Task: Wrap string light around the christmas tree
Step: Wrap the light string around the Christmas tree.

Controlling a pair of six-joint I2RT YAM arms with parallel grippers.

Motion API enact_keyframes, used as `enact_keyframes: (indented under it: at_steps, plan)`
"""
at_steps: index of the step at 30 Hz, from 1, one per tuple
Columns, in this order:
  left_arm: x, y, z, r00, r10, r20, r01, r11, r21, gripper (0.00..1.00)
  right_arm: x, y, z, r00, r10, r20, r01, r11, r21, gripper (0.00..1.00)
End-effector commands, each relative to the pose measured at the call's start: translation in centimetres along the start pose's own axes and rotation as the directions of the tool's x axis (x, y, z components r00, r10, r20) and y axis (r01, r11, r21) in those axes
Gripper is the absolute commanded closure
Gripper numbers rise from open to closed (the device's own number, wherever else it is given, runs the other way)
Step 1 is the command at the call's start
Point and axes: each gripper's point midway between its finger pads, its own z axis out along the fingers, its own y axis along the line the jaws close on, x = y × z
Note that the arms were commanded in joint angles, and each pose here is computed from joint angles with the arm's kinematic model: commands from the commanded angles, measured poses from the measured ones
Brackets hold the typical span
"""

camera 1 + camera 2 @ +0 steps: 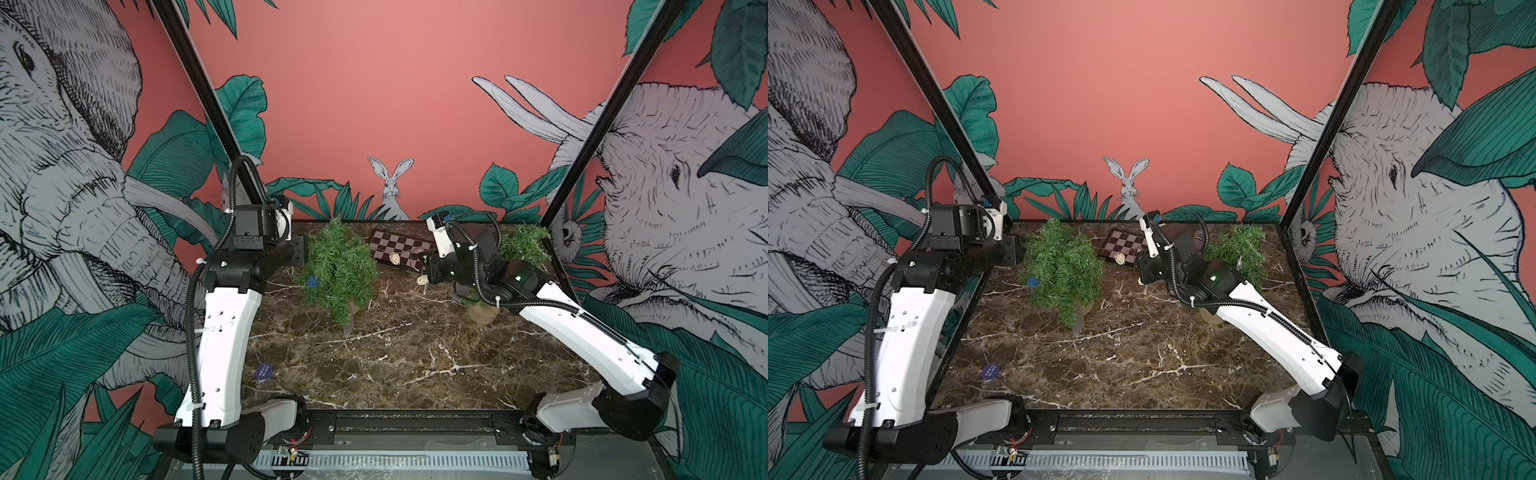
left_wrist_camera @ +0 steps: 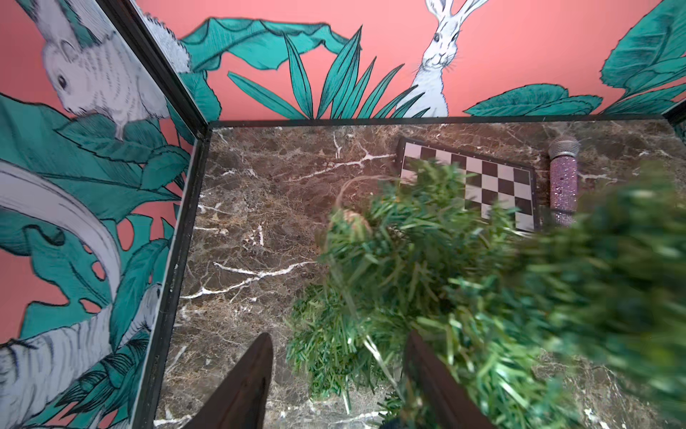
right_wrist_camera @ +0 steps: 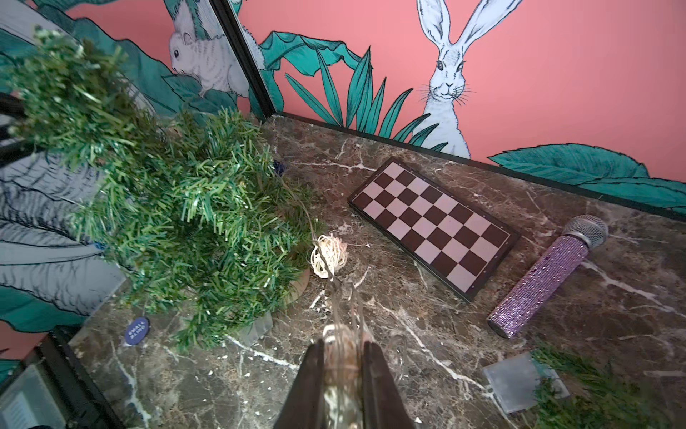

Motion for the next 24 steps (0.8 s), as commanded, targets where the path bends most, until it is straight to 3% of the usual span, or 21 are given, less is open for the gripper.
enact_keyframes:
  at_steps: [1, 9, 14, 17, 24]
  plan:
    - [0.2, -1.0, -2.5, 0.998, 0.045, 0.04, -0.045, 0.999, 0.011, 0.42, -1.2, 1.5, -0.7, 0.997, 0.065, 0.045, -0.061, 0.995, -0.084, 1.0]
    - [3.4, -11.7, -4.0, 0.981, 0.148, 0.127, -0.18, 0.94, 0.29, 0.44, -0.9, 2.6, -0.6, 0.992, 0.119, 0.031, -0.113, 0.982, -0.15, 1.0]
    - [4.5, -10.9, -3.1, 0.982, 0.162, 0.099, -0.181, 0.955, 0.236, 0.43, -0.1, 2.9, 0.1, 0.991, 0.136, 0.004, -0.134, 0.977, -0.167, 1.0]
    - [4.3, -12.1, -3.6, 0.987, 0.129, 0.094, -0.152, 0.94, 0.306, 0.43, 0.1, 3.3, 0.3, 0.988, 0.156, -0.006, -0.154, 0.969, -0.191, 1.0]
    - [6.7, -20.7, -3.4, 0.964, 0.195, 0.18, -0.261, 0.813, 0.52, 0.41, 0.1, 4.1, -0.4, 0.984, 0.176, -0.014, -0.174, 0.954, -0.243, 1.0]
